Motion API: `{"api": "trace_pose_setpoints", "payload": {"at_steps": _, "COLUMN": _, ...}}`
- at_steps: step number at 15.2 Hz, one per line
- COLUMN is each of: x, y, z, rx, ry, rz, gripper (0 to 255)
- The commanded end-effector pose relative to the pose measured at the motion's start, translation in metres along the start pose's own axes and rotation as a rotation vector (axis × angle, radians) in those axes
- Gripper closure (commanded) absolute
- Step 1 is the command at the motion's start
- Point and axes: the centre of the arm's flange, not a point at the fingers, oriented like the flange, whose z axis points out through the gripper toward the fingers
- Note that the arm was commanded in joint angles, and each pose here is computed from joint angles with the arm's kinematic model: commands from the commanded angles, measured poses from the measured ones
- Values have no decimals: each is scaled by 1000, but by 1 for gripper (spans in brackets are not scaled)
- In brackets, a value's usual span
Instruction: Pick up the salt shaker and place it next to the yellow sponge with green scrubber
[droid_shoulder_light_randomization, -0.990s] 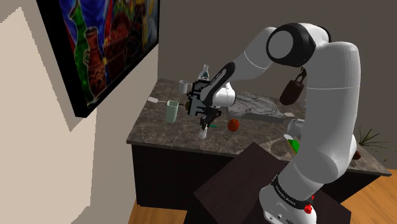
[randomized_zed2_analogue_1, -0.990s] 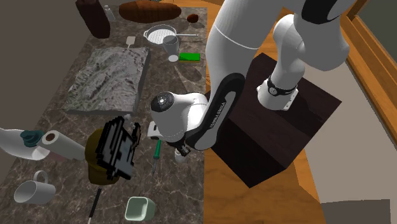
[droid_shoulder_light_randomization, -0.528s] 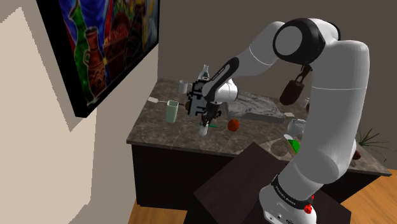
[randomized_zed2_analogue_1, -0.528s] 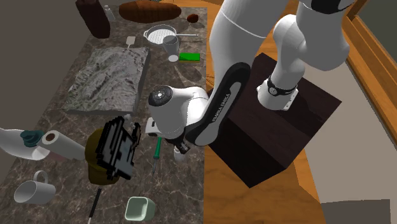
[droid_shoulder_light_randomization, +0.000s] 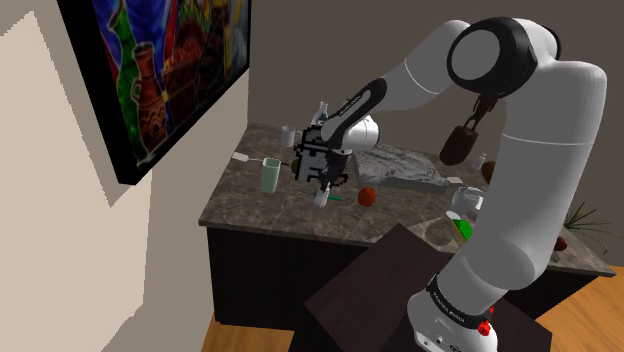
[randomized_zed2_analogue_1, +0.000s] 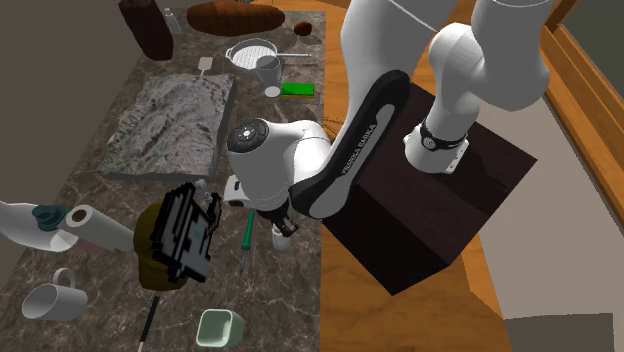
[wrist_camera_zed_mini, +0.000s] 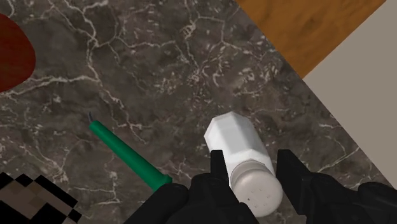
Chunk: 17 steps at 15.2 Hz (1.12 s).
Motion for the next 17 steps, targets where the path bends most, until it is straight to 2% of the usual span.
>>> {"api": "trace_pose_setpoints", "payload": {"at_steps": 1, "x": 1, "y": -2, "z": -12, "rx": 0, "ry": 0, "rz": 0, "gripper": 255}}
{"api": "trace_pose_setpoints", "payload": {"at_steps": 17, "x": 1, "y": -9, "z": -97, "rx": 0, "ry": 0, "rz": 0, "gripper": 255}}
